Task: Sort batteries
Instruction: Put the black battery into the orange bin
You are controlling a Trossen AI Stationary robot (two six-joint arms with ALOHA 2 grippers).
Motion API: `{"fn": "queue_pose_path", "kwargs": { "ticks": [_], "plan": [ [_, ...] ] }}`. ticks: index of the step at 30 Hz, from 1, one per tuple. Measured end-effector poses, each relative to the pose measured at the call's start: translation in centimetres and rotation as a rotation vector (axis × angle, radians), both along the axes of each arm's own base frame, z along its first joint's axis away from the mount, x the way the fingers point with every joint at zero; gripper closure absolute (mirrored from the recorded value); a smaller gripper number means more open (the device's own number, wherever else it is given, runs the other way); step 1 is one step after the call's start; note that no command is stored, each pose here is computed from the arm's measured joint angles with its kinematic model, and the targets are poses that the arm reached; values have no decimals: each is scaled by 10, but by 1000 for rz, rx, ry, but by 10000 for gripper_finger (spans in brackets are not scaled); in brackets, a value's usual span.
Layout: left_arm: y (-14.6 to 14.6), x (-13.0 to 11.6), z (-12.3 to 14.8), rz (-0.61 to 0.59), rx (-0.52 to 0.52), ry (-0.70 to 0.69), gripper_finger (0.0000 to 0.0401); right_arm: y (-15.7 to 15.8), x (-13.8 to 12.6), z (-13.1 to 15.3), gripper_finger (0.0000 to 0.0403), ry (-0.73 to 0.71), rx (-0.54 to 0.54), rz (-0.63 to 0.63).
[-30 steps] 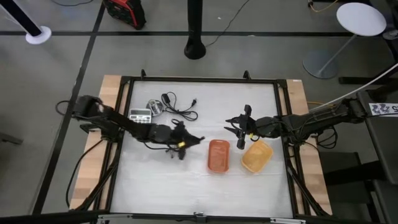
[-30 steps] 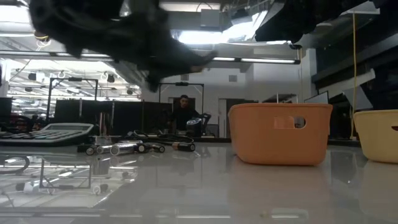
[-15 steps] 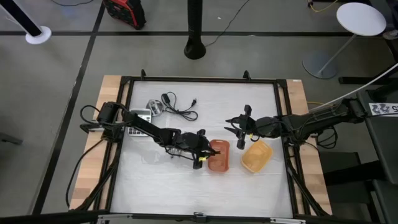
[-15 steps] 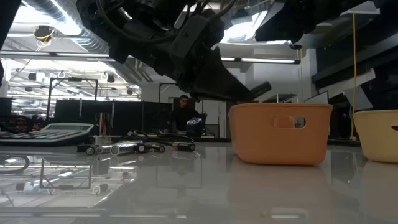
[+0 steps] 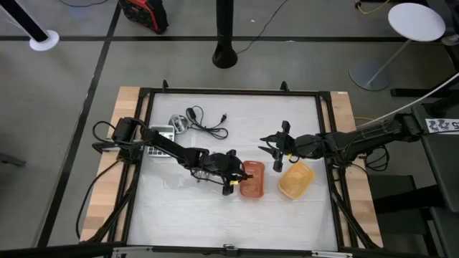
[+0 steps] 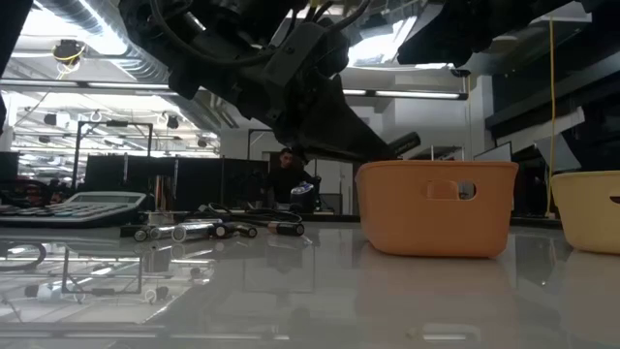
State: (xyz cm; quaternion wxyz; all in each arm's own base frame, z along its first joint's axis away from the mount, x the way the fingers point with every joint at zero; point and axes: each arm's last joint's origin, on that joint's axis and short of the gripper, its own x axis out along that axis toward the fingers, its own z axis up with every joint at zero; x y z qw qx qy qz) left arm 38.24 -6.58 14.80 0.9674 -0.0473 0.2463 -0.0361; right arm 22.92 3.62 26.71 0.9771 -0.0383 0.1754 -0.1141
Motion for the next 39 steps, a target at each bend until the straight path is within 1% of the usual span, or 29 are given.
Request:
{"fn": "queue_pose_path", "kwargs": {
  "ticks": [4,6,12,15,18,21,24,26,30,32,35,39],
  "plan": [
    [0,0,0,1,0,-1,341,0,0,0,269,0,0,0],
    [1,0,0,4,0,-1,332,0,0,0,269,0,0,0],
    [4,1,1,19,3,-10,261,0,0,0,269,0,0,0],
    [5,3,4,23,-2,-46,233,0,0,0,269,-2,1,0],
    [5,1,13,23,-5,-62,222,0,2,1,269,-22,11,-3],
    [8,-6,32,27,-6,-62,224,2,7,1,269,-65,64,-8],
    [13,-20,55,32,1,-16,231,1,15,-1,269,-87,132,28],
    [16,-35,70,34,10,37,235,-2,22,-6,269,-55,201,40],
    [21,-67,96,41,16,142,242,-9,46,-12,269,44,312,9],
    [22,-82,106,56,-2,196,244,-10,62,-15,269,105,343,4],
    [24,-103,114,96,-47,280,244,-11,85,-21,269,209,360,-1],
    [26,-123,114,155,-81,416,244,-7,116,-28,269,340,358,-12]
  ]
}}
